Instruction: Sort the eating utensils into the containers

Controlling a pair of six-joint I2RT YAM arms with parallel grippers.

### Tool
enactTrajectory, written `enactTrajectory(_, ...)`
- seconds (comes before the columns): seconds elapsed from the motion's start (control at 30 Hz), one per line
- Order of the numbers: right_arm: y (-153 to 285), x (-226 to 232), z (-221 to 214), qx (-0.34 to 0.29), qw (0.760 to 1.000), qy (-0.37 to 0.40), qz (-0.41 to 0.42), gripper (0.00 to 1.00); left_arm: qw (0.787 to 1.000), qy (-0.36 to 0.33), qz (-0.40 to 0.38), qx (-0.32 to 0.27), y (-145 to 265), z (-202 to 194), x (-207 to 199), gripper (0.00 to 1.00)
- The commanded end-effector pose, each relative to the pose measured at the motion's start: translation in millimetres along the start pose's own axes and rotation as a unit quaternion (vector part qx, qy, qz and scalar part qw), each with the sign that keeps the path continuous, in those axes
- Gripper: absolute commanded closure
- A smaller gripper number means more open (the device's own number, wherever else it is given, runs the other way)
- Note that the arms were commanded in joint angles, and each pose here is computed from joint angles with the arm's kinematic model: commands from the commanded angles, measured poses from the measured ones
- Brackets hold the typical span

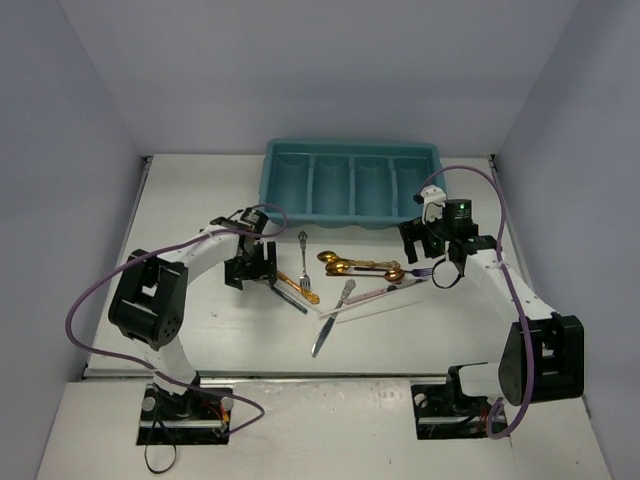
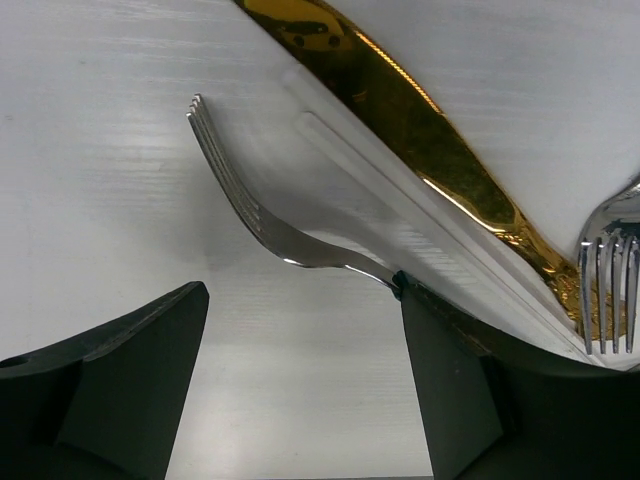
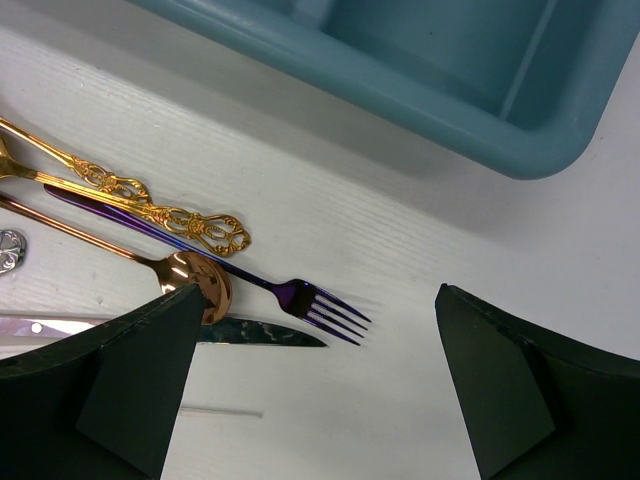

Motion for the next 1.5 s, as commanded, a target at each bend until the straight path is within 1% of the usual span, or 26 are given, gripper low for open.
enactTrajectory(0.0,6.9,-1.7,18.2,-0.039,0.999,0.007,-0.001,0.0,0.999,0.023,0.029,-0.013,10.7,2.0,26.3,0.27)
enactTrajectory(0.13,7.0,-1.9,18.4,-0.039,0.999,0.008,-0.002,0.0,0.999,0.027,0.039,-0.013,12.7,3.7,41.9,0.29)
enactTrajectory(0.2,6.3,-1.9,17.6,-0.037,0.999,0.009,-0.001,0.0,0.998,0.027,0.051,-0.017,15.8,5.6,48.4,0.32)
enactTrajectory(0.33,4.6,-0.7,18.4,-0.036,0.999,0.009,0.003,0.0,0.998,0.026,0.044,-0.03,28.3,12.5,46.5,0.33)
enactTrajectory(0.53,3.3,0.1,18.8,-0.035,0.999,0.007,0.007,0.0,0.997,0.004,-0.018,-0.075,58.7,25.6,11.1,0.33)
enactTrajectory(0.67,3.0,0.7,17.6,-0.034,0.999,0.007,0.009,0.0,0.996,-0.009,-0.041,-0.08,66.1,22.4,-15.9,0.33)
enactTrajectory(0.77,3.7,0.4,16.8,-0.034,0.999,0.007,0.008,0.0,0.997,0.001,-0.043,-0.062,56.8,18.0,-25.5,0.33)
enactTrajectory(0.9,6.9,-1.0,18.3,-0.039,0.999,0.01,0.002,0.0,0.999,0.011,-0.036,-0.039,41.4,17.4,-26.7,0.34)
enactTrajectory(1.13,7.9,-1.0,14.2,-0.037,0.999,0.012,0.0,0.0,0.999,0.017,-0.036,-0.017,26.1,22.4,-32.6,0.37)
enactTrajectory(1.3,9.1,-2.7,13.9,-0.037,0.999,0.015,-0.004,0.0,0.999,0.018,-0.027,0.0,15.4,16.5,-30.5,0.38)
enactTrajectory(1.47,11.0,-5.5,15.3,-0.041,0.999,0.021,-0.012,0.0,1.0,0.025,-0.013,0.015,8.1,1.0,-19.4,0.42)
Point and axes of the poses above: each gripper's point midway between its finger pads, its own y axis back along the fingers, its own x axis along the line the jaws close on, z = x × y, the point moved 3 cm from there along y, back along the fingers, and after that the axes turned 13 degrees about -y, right-handed, at the moved point
